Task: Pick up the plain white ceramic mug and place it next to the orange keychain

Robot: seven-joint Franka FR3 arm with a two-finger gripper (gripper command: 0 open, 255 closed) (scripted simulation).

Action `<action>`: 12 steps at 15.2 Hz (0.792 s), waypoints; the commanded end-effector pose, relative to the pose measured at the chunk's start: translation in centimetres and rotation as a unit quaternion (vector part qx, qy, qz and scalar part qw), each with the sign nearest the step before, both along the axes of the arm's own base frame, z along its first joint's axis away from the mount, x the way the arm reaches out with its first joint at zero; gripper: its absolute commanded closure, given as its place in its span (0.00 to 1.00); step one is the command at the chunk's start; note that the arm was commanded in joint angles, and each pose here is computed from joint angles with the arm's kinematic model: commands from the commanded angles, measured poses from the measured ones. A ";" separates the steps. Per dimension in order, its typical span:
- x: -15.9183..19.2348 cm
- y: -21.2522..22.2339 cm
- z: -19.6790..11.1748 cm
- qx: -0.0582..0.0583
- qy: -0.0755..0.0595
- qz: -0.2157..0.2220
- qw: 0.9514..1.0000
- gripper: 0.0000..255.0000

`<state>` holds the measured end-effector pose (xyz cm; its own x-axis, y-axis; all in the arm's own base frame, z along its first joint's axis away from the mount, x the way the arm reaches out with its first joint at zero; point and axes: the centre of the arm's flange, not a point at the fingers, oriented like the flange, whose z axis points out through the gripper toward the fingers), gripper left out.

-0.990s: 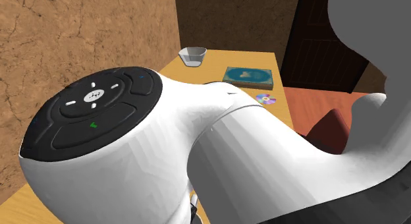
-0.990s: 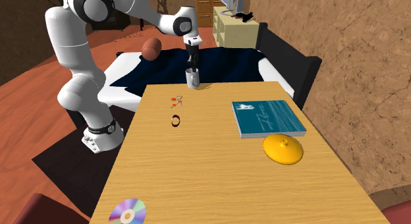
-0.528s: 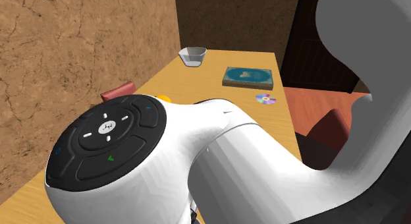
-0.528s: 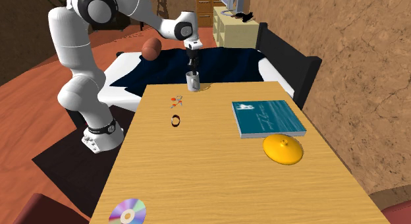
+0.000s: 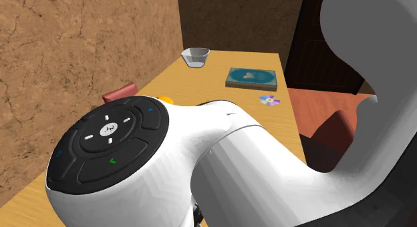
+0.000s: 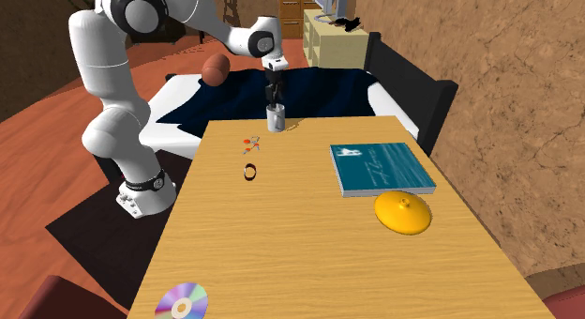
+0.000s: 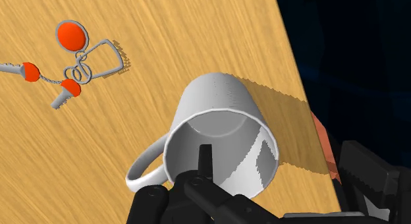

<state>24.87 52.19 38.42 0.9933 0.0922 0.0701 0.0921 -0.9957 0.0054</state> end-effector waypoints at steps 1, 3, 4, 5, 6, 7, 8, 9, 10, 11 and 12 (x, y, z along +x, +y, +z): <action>0.0 0.0 0.0 0.000 0.000 0.000 1.000 0.00; -0.2 0.0 2.6 0.000 0.000 0.000 1.000 0.00; -0.3 0.0 4.0 0.000 0.000 0.000 1.000 0.00; -0.4 0.0 5.0 0.000 0.000 0.000 1.000 0.00; -0.4 0.0 5.0 0.000 0.000 0.000 1.000 0.00; -0.4 0.0 5.0 0.000 0.000 0.000 1.000 0.00; -0.4 0.0 5.0 0.000 0.000 0.000 1.000 0.00; -0.4 0.0 5.0 0.000 0.000 0.000 1.000 0.00; -0.4 0.0 5.0 0.000 0.000 0.000 1.000 0.00; -0.4 0.0 5.0 0.000 0.000 0.000 1.000 0.00; -0.4 0.0 5.0 0.000 0.000 0.000 1.000 0.00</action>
<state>24.52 52.18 43.41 0.9933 0.0922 0.0701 0.0921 -0.9957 0.0053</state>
